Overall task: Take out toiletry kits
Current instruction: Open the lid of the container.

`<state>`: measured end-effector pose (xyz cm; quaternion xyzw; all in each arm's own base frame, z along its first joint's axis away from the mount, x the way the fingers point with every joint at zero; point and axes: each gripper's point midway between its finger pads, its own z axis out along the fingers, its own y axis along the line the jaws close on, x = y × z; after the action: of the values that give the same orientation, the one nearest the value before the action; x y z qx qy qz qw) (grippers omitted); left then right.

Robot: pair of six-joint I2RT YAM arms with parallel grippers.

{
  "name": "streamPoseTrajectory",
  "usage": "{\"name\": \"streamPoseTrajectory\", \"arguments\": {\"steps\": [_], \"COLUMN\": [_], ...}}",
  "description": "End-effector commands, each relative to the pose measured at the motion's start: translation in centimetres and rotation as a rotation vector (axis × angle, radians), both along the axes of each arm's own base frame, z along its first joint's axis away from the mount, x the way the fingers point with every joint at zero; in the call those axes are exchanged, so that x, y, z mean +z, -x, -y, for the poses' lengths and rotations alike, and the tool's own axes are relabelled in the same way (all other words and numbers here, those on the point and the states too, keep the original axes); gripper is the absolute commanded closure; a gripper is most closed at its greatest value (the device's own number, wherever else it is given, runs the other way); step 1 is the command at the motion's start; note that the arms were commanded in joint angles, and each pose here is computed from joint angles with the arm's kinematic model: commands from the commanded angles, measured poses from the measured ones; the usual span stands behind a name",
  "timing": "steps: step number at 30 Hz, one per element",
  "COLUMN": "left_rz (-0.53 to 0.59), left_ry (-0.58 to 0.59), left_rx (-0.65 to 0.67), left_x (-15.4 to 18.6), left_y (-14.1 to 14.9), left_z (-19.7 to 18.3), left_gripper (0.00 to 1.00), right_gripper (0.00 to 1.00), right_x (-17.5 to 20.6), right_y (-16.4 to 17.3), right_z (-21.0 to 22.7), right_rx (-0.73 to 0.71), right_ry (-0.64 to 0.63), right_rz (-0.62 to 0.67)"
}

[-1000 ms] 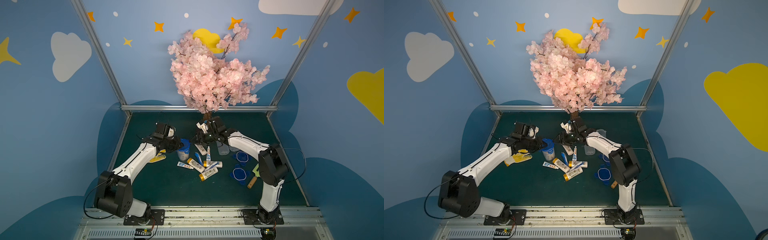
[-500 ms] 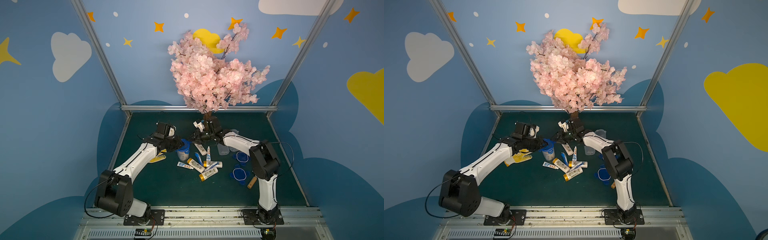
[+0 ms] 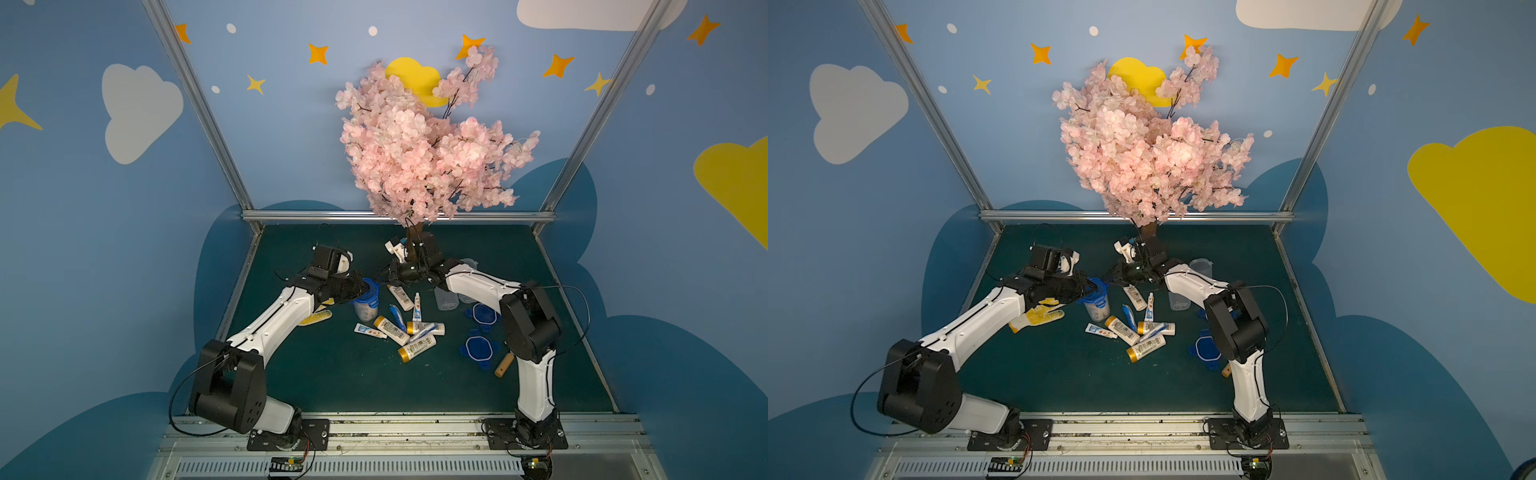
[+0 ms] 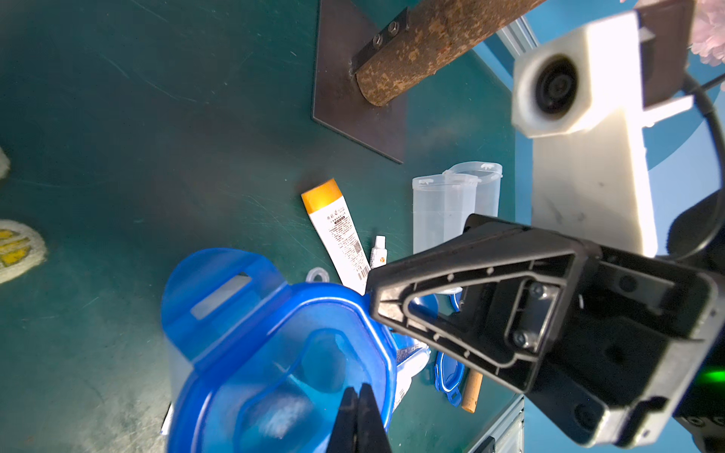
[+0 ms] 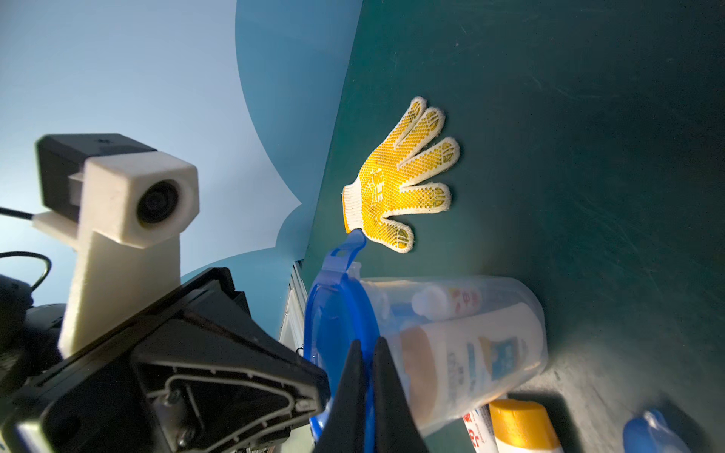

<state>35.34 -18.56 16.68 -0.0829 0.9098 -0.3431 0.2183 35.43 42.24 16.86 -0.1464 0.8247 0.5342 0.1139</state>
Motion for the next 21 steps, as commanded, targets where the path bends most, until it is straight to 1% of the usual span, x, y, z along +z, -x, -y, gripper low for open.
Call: {"name": "streamPoseTrajectory", "arguments": {"steps": [1,2,6,8,11,13,15,17,21], "left_rz": [-0.010,0.008,0.075,0.106,0.145,0.170,0.200,0.218,0.262], "left_ry": [-0.014,-0.011,-0.016,-0.025,-0.040,-0.062,-0.096,-0.126,-0.171], "left_rx": [0.010,0.013,0.035,0.046,0.069,0.099,0.144,0.194,0.301], "left_x": [1.0,1.7,4.2,5.3,6.7,7.2,7.7,8.0,8.5], "left_y": [1.0,1.0,1.3,1.7,2.3,2.7,2.9,3.2,3.8], "left_z": [-0.5,-0.6,-1.2,-1.6,-2.4,-3.2,-4.5,-5.8,-8.5], "left_gripper": [0.89,0.85,0.80,0.75,0.60,0.47,0.37,0.28,0.09], "right_gripper": [1.00,1.00,1.00,1.00,1.00,1.00,1.00,1.00,1.00], "right_x": [3.6,4.0,5.8,6.8,8.2,9.0,9.4,8.9,6.4], "right_y": [0.6,0.6,1.1,1.8,3.0,4.0,5.5,7.2,10.1], "right_z": [0.3,0.3,0.0,-0.7,-1.5,-1.9,-1.8,-0.8,4.0], "right_rx": [0.013,0.014,0.048,0.087,0.135,0.167,0.197,0.203,0.155], "right_ry": [-0.020,-0.020,-0.042,-0.069,-0.100,-0.115,-0.099,-0.008,0.277], "right_rz": [0.090,0.099,0.126,0.137,0.152,0.164,0.181,0.218,0.324]}}
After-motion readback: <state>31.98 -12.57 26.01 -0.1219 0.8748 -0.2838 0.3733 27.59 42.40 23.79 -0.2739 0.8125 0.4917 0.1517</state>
